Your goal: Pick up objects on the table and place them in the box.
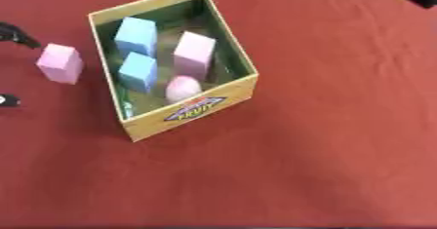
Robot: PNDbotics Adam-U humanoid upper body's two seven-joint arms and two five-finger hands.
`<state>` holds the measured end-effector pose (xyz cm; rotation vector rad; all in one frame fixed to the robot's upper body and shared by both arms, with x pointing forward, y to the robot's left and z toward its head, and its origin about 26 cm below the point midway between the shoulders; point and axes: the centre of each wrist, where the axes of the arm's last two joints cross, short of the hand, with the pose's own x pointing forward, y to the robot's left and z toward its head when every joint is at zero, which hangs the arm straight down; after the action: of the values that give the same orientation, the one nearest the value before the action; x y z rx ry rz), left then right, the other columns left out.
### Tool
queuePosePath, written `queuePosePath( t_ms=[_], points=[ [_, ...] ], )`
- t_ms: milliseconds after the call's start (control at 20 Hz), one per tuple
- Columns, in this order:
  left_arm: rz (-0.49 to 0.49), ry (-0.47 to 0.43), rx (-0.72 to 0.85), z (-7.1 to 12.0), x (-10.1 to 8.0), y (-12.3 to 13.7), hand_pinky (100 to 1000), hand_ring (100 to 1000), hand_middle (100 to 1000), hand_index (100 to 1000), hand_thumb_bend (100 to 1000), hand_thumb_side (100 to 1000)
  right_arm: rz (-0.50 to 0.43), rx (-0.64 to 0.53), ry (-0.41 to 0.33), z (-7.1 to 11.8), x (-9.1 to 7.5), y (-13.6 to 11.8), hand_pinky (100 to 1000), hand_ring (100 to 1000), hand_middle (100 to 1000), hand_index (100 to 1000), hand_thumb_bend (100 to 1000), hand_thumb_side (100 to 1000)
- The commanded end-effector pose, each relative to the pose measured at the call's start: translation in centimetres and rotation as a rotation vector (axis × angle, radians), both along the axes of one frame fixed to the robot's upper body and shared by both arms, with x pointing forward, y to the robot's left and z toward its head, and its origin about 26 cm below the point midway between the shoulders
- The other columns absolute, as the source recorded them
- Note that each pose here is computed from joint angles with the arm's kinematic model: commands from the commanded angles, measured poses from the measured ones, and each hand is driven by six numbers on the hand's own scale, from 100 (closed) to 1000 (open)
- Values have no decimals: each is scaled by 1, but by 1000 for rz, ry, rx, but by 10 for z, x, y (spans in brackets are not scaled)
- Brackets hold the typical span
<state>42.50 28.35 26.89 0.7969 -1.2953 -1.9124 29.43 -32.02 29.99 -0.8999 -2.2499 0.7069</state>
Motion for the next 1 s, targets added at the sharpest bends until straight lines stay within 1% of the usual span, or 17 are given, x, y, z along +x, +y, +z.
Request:
queuePosePath(
  t_ms=[50,300,650,850,1000],
  points=[
    [16,-43,11,10,4,0,908,908,840,934,560,281,-2,-12,-23,9,-2,-2,836,767,648,847,100,639],
    [27,-45,-1,7,15,-4,908,907,841,932,549,269,4,-7,-25,10,-1,-1,836,766,647,847,100,644],
    [34,-45,-12,2,23,-7,891,891,818,909,480,242,6,-1,-24,10,1,-1,836,766,646,846,100,660],
    [39,-44,-21,-2,26,-8,879,874,797,891,433,220,11,3,-21,9,1,-1,837,767,646,847,100,667],
    [46,-46,-31,-3,27,-7,851,830,740,840,363,182,12,4,-20,9,2,-1,837,767,646,847,100,671]
  ],
)
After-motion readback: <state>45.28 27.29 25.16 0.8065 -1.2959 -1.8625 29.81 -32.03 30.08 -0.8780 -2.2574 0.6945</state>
